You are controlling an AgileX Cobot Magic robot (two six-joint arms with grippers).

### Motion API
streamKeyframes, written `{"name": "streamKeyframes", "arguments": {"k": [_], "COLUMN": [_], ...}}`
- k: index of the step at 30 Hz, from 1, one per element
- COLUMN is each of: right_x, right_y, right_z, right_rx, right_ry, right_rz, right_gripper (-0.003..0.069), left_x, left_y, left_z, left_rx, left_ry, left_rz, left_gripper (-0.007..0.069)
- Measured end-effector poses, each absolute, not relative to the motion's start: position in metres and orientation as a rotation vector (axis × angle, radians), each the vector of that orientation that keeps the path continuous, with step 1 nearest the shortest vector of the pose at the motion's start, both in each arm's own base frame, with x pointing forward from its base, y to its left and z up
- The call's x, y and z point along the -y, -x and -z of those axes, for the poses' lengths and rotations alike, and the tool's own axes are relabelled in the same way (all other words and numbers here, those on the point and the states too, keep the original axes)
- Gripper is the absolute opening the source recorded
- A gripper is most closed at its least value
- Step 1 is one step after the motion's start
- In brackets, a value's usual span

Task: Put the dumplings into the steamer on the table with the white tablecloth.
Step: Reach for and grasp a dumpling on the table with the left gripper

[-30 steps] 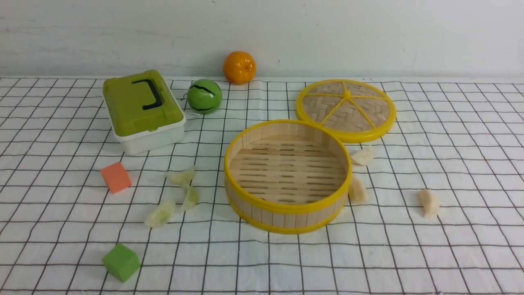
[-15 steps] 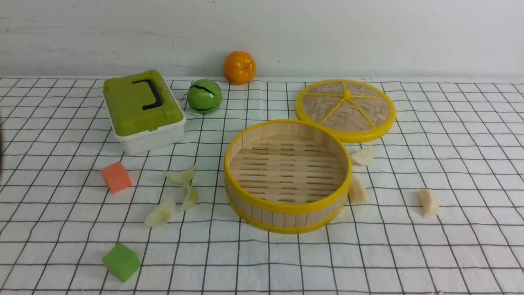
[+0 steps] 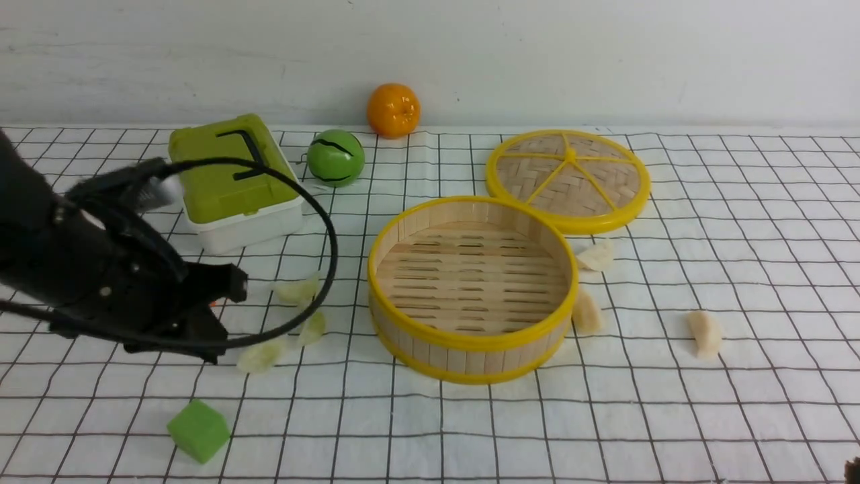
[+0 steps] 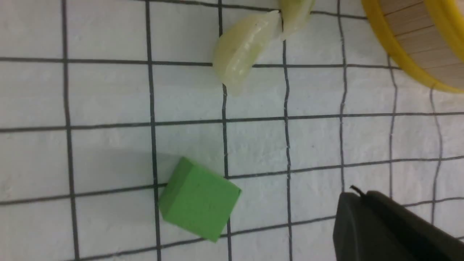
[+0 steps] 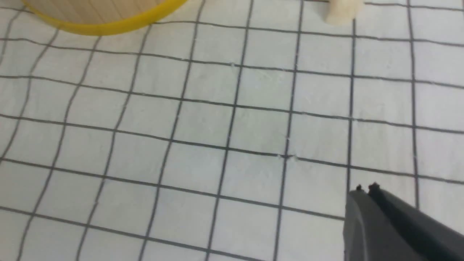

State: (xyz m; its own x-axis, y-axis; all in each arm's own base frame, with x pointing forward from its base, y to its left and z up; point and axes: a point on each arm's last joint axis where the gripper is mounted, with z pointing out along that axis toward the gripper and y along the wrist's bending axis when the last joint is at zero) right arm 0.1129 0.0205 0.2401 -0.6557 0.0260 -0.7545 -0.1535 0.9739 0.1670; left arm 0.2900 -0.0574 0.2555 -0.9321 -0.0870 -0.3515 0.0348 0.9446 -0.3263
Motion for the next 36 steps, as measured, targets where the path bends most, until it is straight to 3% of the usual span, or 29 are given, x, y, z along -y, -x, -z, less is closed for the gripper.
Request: {"name": "streamKeyframes", "arguments": {"k": [4,8,13,21,23,29,33,36], "right_x": [-0.025,-0.03,-0.034,-0.035,-0.034,-0.034,-0.034,-0.034], "right_y": [-0.115,-0.115,-0.113,-0.114,-0.114,-0.114,-0.114,-0.114], "right_z": [-0.244,-0.244,-0.244,-0.244,-0.244,-0.244,-0.244,-0.245], "right_rx": [-2.219,-2.196,-2.19,-2.178,-2.177,-2.178,-2.178,-2.17], "right_ry": [0.132,0.204,0.254,0.27,0.27,0.272,0.271,0.265], "right_rz": [-0.312,-0.327,-0.343,-0.336,-0.335,-0.332,-0.334,-0.331], "right_gripper": [-0.0003,-0.0003,-0.0001,0.0003,0.0005,0.0009,0.001,0.0014], "left_x": [0.061,0.071,0.09,0.1,0.099,0.099,0.099,0.105], "left_y": [-0.323,-0.35,-0.37,-0.381,-0.383,-0.385,-0.384,-0.388], "left_z": [-0.231,-0.214,-0.207,-0.175,-0.167,-0.17,-0.191,-0.243], "left_rx": [-2.815,-2.834,-2.76,-2.744,-2.751,-2.784,-2.831,-2.75], "left_ry": [-0.056,-0.284,-0.491,-0.658,-0.683,-0.566,-0.452,-0.344], "left_rz": [0.433,0.279,0.117,-0.003,-0.029,-0.022,-0.009,0.098], "left_gripper": [0.0153,0.0294,0.0355,0.0318,0.027,0.0244,0.0244,0.0244]}}
